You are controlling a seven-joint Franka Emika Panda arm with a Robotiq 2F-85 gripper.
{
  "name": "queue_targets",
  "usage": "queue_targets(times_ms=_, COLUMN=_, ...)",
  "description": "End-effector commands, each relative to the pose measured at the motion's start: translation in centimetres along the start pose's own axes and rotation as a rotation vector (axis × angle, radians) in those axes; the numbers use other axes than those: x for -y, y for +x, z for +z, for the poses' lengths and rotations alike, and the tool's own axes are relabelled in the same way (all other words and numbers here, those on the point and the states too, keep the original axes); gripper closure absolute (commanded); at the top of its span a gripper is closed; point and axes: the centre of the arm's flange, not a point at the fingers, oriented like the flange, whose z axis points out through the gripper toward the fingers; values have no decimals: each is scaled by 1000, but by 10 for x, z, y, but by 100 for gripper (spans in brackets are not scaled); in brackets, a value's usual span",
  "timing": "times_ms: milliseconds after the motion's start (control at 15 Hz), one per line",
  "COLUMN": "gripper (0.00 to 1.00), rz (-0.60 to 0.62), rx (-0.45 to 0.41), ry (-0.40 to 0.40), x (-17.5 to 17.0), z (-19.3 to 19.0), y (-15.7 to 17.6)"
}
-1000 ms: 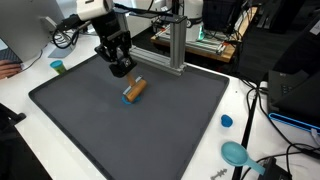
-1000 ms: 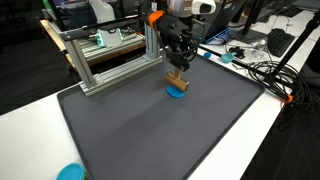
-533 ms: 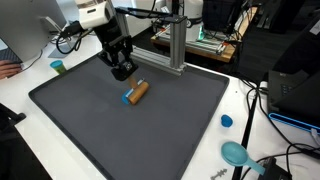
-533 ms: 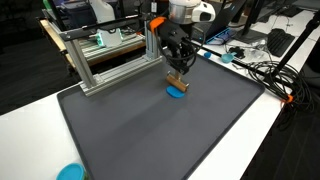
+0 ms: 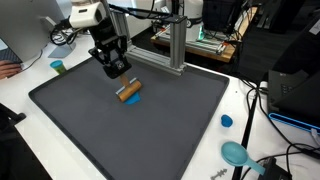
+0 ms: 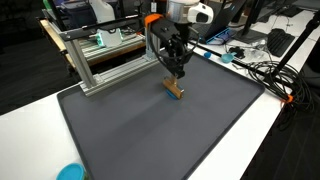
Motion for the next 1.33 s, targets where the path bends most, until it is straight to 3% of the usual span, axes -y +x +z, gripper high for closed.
queue_targets(times_ms=0, gripper=78, rz=43, rx=91, ry=48, x=-14, z=45, y=-7)
queue_targets(times_ms=600, gripper=78, rz=139, rx=233, ry=46, x=-16, z=51, y=-5)
queue_targets(times_ms=933, gripper=78, rz=121, rx=244, ry=25, x=-11, z=16, y=-11)
queue_targets(times_ms=1133, gripper=78, rz=77, rx=106, ry=-41, x=11, z=-32, y=11)
queue_targets(times_ms=1267, gripper=78, rz=129, rx=29, ry=-108, x=24, z=-66, y=48)
